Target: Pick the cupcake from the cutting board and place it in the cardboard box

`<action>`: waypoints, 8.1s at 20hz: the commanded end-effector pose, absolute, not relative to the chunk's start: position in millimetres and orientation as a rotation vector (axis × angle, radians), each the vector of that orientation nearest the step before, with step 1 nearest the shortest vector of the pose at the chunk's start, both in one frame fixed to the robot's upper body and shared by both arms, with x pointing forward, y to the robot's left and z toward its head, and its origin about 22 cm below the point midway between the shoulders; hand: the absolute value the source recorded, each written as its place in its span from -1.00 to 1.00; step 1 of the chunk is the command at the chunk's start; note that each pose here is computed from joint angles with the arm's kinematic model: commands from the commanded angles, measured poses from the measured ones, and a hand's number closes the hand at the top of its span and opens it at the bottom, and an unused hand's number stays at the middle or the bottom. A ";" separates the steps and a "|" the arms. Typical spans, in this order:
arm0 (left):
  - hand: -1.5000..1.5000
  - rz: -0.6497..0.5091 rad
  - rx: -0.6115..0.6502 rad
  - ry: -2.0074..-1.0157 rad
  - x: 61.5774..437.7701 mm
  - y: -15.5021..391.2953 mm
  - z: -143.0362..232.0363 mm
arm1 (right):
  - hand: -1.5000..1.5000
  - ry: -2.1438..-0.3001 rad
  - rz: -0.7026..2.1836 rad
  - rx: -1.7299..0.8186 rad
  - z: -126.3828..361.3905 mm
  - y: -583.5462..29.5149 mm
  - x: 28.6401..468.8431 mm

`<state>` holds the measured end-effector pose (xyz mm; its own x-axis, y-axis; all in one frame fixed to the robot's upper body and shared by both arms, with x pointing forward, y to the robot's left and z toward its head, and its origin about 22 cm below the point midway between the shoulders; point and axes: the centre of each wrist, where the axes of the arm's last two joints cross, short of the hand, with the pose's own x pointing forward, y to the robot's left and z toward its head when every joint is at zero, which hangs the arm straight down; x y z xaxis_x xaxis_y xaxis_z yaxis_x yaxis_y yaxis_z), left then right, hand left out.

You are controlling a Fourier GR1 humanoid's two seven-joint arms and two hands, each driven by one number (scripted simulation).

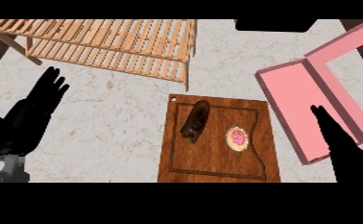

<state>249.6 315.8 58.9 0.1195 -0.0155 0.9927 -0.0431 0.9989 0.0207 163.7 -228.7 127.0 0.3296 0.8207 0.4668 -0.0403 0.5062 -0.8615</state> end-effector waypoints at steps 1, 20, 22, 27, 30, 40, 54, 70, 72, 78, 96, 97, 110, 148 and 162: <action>0.00 0.024 0.046 -1.464 258.9 311.3 61.1 | -1.00 -0.918 0.653 -0.856 149.6 -202.6 168.7; 0.00 0.049 0.087 -1.467 252.1 332.5 67.7 | -1.00 -0.811 0.708 -0.776 135.2 -151.7 199.7; 0.00 0.038 0.052 -1.448 240.5 306.0 48.0 | -1.00 -0.843 0.686 -0.783 139.7 -140.9 212.9; 0.00 0.050 0.058 -1.445 247.2 325.0 43.8 | -1.00 -0.848 0.719 -0.828 132.6 -124.6 219.7; 0.00 0.042 0.051 -1.439 241.4 315.8 49.0 | -1.00 -0.809 0.753 -0.838 135.6 -134.8 213.9; 0.00 0.063 0.042 -1.432 247.2 303.6 52.2 | -1.00 -0.750 0.772 -0.842 119.2 -107.0 228.6; 0.00 0.057 0.055 -1.449 249.7 311.3 61.0 | -1.00 -0.657 0.790 -0.848 95.7 -91.9 245.4; 0.00 0.048 0.033 -1.441 249.9 322.0 56.0 | -1.00 -0.603 0.806 -0.823 68.9 -98.0 252.7; 0.00 0.059 0.055 -1.430 241.3 329.4 45.5 | -1.00 -0.596 0.804 -0.824 64.7 -122.7 253.7; 0.00 0.052 0.057 -1.443 251.6 330.8 49.4 | 1.00 -0.714 0.818 -0.855 74.0 -99.9 246.0; 0.00 0.036 0.036 -1.459 268.7 324.0 57.8 | 1.00 -0.843 1.041 -0.880 67.0 -60.6 334.7; 0.00 0.035 0.038 -1.456 250.4 313.9 52.6 | 1.00 -0.857 1.035 -0.926 64.4 -56.6 339.3; 0.00 0.058 0.038 -1.417 242.6 311.5 53.0 | 1.00 -1.220 0.881 -1.211 182.9 -14.3 295.2; 0.00 0.061 0.047 -1.447 232.6 305.0 51.5 | 1.00 -1.067 0.542 -1.353 160.1 -211.7 341.9; 0.00 0.051 0.046 -1.439 236.0 319.4 50.2 | -1.00 -1.174 0.371 -1.173 117.3 -236.7 320.6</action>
<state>241.9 318.9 52.6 0.1261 0.0038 0.9920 -0.0663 0.9978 0.0046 329.5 -236.4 128.4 0.4733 0.7707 0.4267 0.2153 0.3685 -0.9044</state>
